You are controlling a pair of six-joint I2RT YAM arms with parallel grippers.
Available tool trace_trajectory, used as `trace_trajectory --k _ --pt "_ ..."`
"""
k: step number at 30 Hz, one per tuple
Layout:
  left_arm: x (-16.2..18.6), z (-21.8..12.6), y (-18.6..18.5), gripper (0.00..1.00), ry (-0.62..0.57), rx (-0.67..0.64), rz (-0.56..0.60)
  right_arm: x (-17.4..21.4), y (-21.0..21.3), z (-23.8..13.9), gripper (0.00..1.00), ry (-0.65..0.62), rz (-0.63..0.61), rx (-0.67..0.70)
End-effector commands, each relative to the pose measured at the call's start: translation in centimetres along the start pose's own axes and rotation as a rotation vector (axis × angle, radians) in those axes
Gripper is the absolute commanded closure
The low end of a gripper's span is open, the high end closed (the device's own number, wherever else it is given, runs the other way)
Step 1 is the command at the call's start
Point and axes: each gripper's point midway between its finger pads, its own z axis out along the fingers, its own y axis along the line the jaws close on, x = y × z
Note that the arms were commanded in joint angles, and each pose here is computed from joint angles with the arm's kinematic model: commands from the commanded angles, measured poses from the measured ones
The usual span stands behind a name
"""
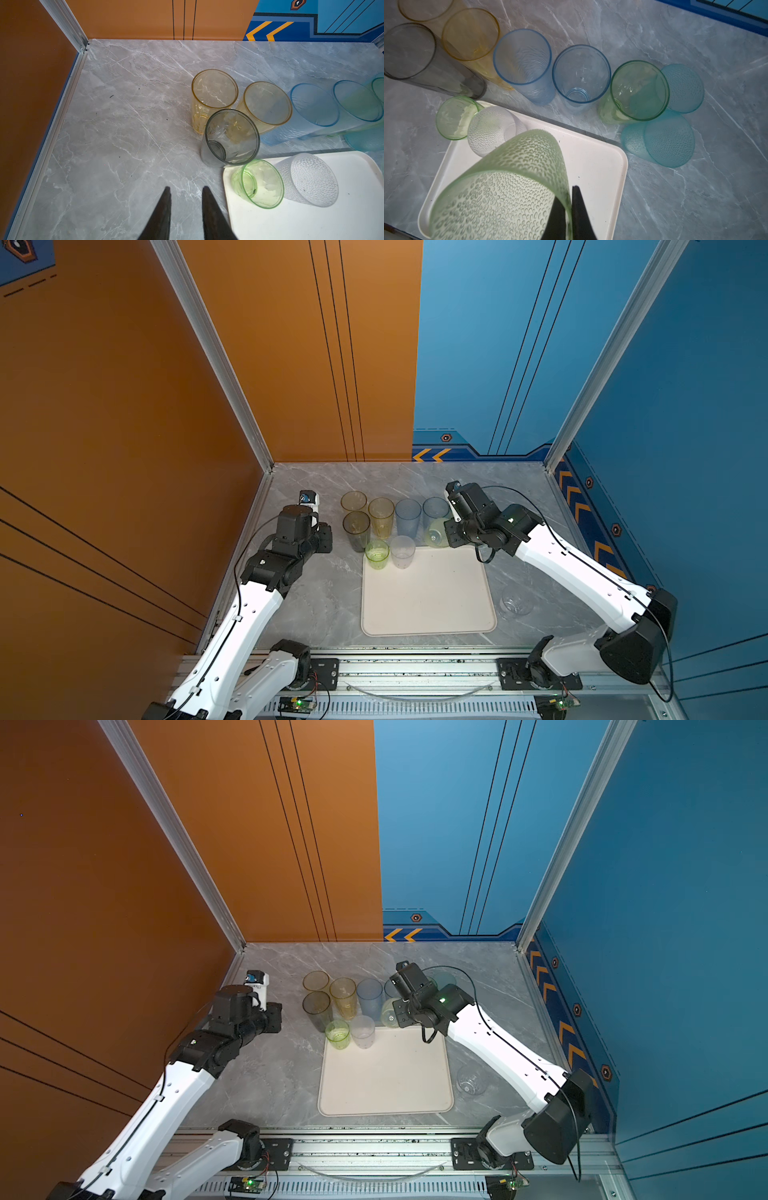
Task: Place the glasses into the tray
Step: 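Carry the pale green frosted cup over the tray toward its far edge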
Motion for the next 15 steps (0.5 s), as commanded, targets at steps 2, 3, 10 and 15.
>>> trace_trajectory --k 2,3,10,15 --pt "-0.5 -0.4 -0.5 0.73 -0.001 0.019 0.021 1.3 -0.5 2.0 1.0 0.084 -0.01 0.054" --pt "-0.4 -0.4 -0.5 0.73 0.002 0.019 0.021 1.5 -0.3 2.5 1.0 0.1 -0.015 0.054" --pt "-0.3 -0.1 -0.6 0.73 0.011 0.019 0.024 1.7 0.1 4.6 1.0 0.167 -0.048 0.076" --pt "-0.2 -0.1 -0.6 0.73 0.014 0.019 0.024 1.9 -0.7 6.3 1.0 0.207 -0.036 0.093"
